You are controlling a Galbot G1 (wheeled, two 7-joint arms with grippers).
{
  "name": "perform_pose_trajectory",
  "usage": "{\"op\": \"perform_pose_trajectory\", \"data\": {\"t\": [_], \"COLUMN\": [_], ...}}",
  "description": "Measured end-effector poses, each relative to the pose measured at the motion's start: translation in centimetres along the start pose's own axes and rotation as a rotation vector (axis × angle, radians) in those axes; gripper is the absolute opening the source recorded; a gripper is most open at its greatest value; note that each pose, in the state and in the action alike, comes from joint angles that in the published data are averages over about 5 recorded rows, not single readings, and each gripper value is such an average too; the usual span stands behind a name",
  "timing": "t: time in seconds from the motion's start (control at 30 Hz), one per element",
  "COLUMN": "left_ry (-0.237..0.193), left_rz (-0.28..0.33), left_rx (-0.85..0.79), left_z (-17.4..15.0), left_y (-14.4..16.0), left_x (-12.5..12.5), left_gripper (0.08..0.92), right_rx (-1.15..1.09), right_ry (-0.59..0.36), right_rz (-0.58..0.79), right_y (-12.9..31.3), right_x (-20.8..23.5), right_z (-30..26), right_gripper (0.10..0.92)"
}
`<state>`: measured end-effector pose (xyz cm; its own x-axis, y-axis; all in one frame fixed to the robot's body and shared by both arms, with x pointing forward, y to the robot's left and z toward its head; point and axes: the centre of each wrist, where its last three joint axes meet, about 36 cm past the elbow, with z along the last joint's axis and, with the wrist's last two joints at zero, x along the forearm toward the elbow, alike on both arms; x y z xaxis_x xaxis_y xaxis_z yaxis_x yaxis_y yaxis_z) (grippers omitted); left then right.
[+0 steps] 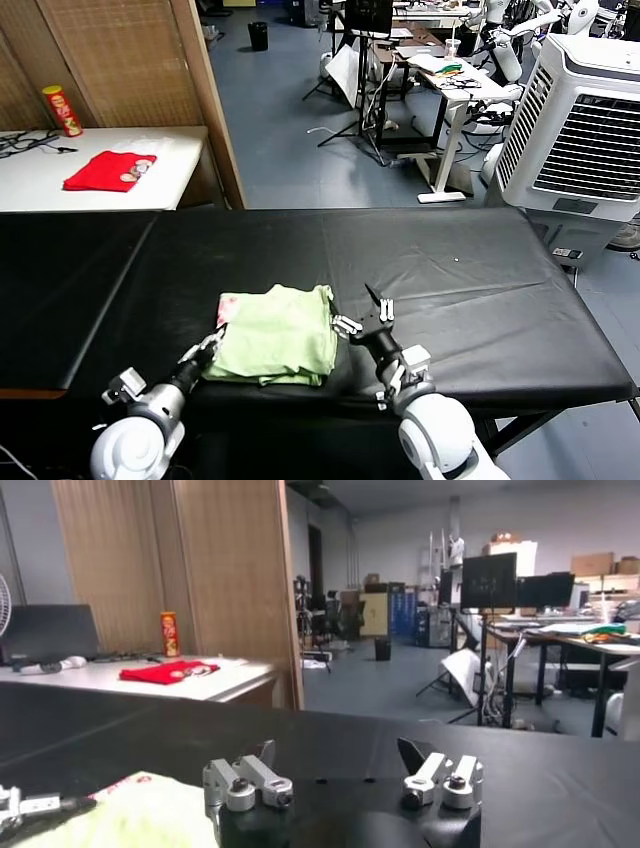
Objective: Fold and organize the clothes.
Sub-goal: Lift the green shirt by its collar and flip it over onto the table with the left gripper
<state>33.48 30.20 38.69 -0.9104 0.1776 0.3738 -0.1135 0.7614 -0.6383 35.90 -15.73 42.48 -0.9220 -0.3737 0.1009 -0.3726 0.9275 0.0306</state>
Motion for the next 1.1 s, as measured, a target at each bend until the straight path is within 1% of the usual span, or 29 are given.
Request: {"op": "perform_pose_trajectory", "data": {"t": [0.07,0.1,0.2,0.3,0.43,0.6,0.73,0.87,0.93,1.0,1.1], "left_ry": [-0.006,-0.011,-0.038,-0.075,-0.118,-0.14,-0.166,-0.223,-0.256,-0.28,-0.294], "left_rz": [-0.005,-0.007,-0.014,-0.035,-0.112,-0.221,-0.314,-0.394,-0.423,-0.438,-0.429], "left_rx": [-0.017,-0.032,-0.1,-0.219,-0.441,-0.714,-0.907,-1.086,-1.169,-1.226,-1.255], "left_z": [-0.1,-0.2,-0.6,-1.5,-3.2,-6.4,-10.5,-15.0,-16.7,-17.6,-17.4], "left_y": [-0.1,-0.1,-0.5,-0.6,0.2,2.2,3.7,3.8,3.3,2.6,1.2], "left_x": [0.0,0.0,0.1,0.1,0.3,1.2,2.5,4.2,5.0,5.7,6.2], "left_gripper": [0.172,0.146,0.145,0.141,0.142,0.142,0.142,0.142,0.142,0.142,0.142], "right_rx": [0.003,0.007,0.028,0.048,0.058,0.058,0.058,0.057,0.055,0.053,0.05], "right_ry": [-0.002,-0.003,-0.001,0.011,0.032,0.041,0.046,0.048,0.048,0.05,0.057], "right_rz": [0.005,0.008,0.029,0.058,0.092,0.123,0.136,0.137,0.136,0.134,0.132], "right_y": [0.0,0.0,-0.1,-0.3,-0.7,-1.4,-1.7,-1.7,-1.7,-1.6,-1.5], "right_x": [0.1,0.1,0.3,0.6,1.1,1.5,1.5,1.5,1.5,1.5,1.6], "right_z": [0.0,0.0,0.1,0.3,0.7,0.9,1.0,1.1,1.1,1.2,1.4], "right_gripper": [0.798,0.798,0.798,0.798,0.798,0.798,0.798,0.798,0.798,0.798,0.798]}}
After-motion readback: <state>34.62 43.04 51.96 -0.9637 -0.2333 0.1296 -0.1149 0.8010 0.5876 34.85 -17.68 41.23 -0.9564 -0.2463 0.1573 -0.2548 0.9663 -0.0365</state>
